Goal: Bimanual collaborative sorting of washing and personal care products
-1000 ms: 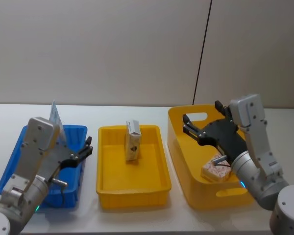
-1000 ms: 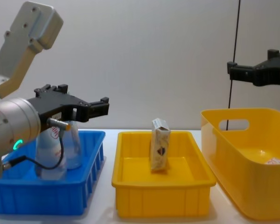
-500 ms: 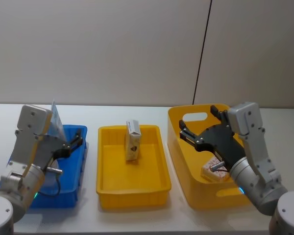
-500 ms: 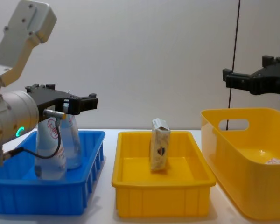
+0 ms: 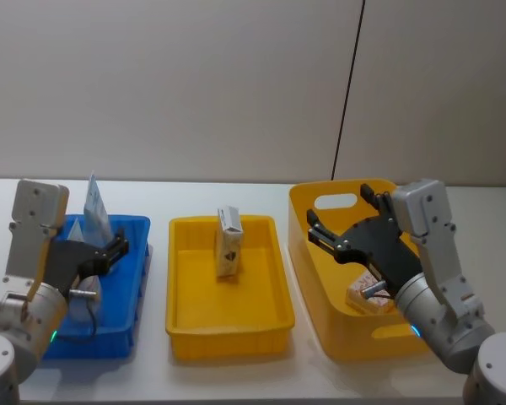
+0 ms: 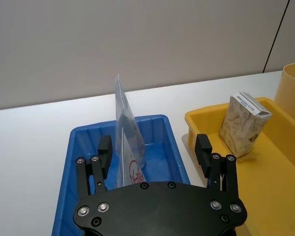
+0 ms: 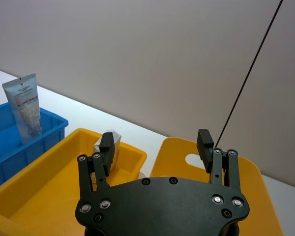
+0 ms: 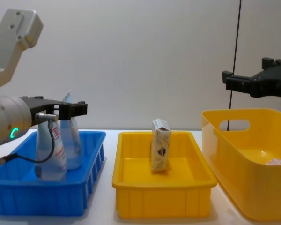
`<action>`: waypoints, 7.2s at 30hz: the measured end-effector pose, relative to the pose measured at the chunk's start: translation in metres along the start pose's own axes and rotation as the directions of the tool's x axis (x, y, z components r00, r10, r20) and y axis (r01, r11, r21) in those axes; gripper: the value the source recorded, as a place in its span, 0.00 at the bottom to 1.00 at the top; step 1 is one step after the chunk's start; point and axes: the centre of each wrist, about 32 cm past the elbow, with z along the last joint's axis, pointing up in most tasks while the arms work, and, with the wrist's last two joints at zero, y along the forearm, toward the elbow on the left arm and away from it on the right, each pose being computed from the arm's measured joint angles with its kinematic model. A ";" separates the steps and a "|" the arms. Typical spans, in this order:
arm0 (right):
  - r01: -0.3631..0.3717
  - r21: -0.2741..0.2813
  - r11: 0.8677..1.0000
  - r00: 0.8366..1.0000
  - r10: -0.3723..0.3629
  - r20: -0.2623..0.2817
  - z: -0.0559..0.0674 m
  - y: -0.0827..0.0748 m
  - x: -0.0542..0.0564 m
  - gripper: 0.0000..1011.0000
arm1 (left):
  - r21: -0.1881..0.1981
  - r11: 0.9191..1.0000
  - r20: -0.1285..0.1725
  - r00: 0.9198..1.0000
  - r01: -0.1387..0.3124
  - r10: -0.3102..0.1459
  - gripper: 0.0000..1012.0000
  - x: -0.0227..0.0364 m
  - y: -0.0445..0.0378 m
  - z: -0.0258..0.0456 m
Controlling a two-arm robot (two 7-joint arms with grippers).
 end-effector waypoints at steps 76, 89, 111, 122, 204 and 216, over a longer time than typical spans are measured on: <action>-0.066 0.059 0.996 0.998 0.067 -0.016 0.010 0.002 0.002 0.99 | -0.014 1.000 -0.091 0.996 -0.015 0.013 0.22 0.0130 -0.0187 -0.0234; -0.164 0.091 0.982 0.983 0.171 -0.067 0.005 0.004 0.005 0.99 | -0.221 0.967 -0.083 0.985 0.129 -0.151 0.21 0.0104 -0.0231 0.0155; -0.328 0.095 0.940 0.930 0.339 -0.144 -0.004 0.022 0.013 0.99 | -0.398 0.853 -0.031 0.925 0.336 -0.379 0.21 -0.0054 -0.0363 0.0575; -0.386 0.084 0.919 0.910 0.394 -0.131 -0.001 0.037 0.020 0.99 | -0.414 0.811 0.001 0.891 0.413 -0.454 0.21 -0.0097 -0.0387 0.0646; -0.505 0.063 0.861 0.860 0.508 -0.045 0.045 0.132 0.048 0.14 | -0.421 0.767 0.036 0.854 0.484 -0.519 0.97 -0.0136 -0.0395 0.0717; -0.355 0.036 0.934 0.932 0.357 -0.069 0.038 0.102 0.054 0.14 | -0.421 0.767 0.036 0.854 0.484 -0.519 0.99 -0.0135 -0.0395 0.0717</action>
